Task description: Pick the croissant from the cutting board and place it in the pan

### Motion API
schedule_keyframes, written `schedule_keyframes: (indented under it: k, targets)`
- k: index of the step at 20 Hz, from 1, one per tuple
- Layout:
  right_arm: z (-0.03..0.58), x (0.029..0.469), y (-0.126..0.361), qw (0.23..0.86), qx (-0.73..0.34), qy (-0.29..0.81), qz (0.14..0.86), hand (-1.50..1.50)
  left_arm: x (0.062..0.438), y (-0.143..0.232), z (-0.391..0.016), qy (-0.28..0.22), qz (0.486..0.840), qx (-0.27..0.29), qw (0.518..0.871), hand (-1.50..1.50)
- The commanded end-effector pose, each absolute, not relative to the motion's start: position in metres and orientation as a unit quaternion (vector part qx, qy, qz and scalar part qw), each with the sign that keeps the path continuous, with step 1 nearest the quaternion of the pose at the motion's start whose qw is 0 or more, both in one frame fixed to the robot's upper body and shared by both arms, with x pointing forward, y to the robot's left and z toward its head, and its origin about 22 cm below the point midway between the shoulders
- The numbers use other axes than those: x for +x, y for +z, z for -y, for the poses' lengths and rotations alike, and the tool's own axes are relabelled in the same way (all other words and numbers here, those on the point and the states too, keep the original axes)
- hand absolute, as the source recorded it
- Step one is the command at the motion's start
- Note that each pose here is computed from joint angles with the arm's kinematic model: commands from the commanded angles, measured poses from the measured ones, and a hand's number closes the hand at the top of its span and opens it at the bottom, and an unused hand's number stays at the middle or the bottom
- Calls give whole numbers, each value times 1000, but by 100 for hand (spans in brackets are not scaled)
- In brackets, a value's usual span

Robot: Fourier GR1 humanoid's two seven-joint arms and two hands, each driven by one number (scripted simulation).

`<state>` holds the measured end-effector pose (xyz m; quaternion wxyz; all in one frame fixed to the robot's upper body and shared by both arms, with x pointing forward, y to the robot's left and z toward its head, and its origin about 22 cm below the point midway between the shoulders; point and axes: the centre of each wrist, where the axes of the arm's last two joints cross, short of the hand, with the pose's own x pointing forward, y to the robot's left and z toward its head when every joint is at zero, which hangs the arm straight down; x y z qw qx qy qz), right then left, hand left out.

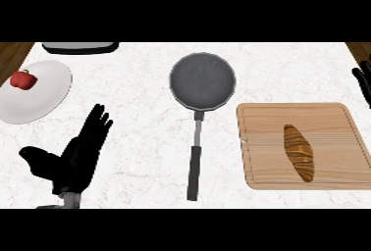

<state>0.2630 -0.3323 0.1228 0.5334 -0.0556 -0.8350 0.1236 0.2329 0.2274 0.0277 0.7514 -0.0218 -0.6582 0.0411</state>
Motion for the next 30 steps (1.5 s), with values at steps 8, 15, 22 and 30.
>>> schedule_keyframes:
  k: [8,15,22,30]
  targets:
    - [410,245,53,709,-302,-68,634,-150,221,15,-285,-99,637,146,750,0]
    - [414,204,58,765,-349,-30,541,-150,220,11,-292,-111,635,164,747,0]
    - [412,213,103,797,-332,147,483,-150,227,12,-288,-114,628,154,754,0]
    - [379,255,146,815,-250,243,463,-150,232,0,-288,-122,640,152,744,0]
